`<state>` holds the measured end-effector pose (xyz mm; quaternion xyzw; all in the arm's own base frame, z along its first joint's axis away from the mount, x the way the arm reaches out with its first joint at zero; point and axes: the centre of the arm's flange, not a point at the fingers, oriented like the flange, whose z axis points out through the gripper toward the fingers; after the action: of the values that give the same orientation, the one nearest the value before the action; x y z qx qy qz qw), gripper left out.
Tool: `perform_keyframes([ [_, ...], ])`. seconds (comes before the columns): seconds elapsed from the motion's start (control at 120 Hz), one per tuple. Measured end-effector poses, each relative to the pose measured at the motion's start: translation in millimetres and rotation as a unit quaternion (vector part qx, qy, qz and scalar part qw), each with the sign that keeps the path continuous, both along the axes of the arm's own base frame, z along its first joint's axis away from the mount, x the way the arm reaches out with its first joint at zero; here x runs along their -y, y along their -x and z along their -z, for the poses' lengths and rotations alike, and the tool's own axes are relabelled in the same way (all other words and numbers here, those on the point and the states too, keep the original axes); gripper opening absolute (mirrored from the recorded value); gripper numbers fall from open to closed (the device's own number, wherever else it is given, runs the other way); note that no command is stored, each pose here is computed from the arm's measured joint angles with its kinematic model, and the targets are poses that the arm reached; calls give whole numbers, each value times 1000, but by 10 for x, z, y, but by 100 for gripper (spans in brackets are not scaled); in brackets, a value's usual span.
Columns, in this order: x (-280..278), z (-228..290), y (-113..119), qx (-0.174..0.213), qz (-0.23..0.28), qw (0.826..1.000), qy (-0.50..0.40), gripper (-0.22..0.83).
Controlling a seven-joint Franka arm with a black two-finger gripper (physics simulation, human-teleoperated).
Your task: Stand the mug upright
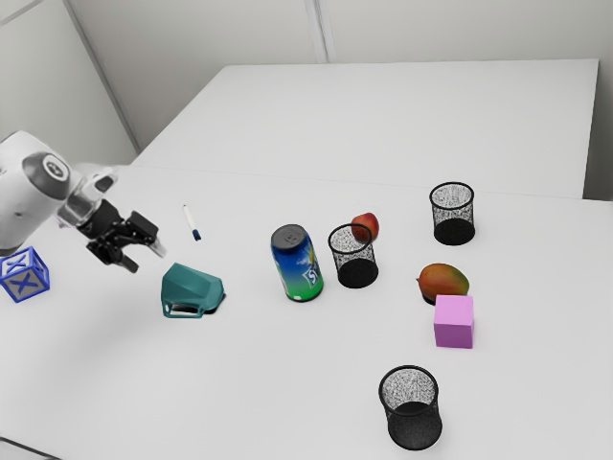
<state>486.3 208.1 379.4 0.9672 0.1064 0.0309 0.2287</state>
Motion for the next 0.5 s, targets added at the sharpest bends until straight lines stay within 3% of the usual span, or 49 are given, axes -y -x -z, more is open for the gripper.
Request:
perform_keyframes([
  [0.5,-501,426,-54,66,15,997,40,62],
])
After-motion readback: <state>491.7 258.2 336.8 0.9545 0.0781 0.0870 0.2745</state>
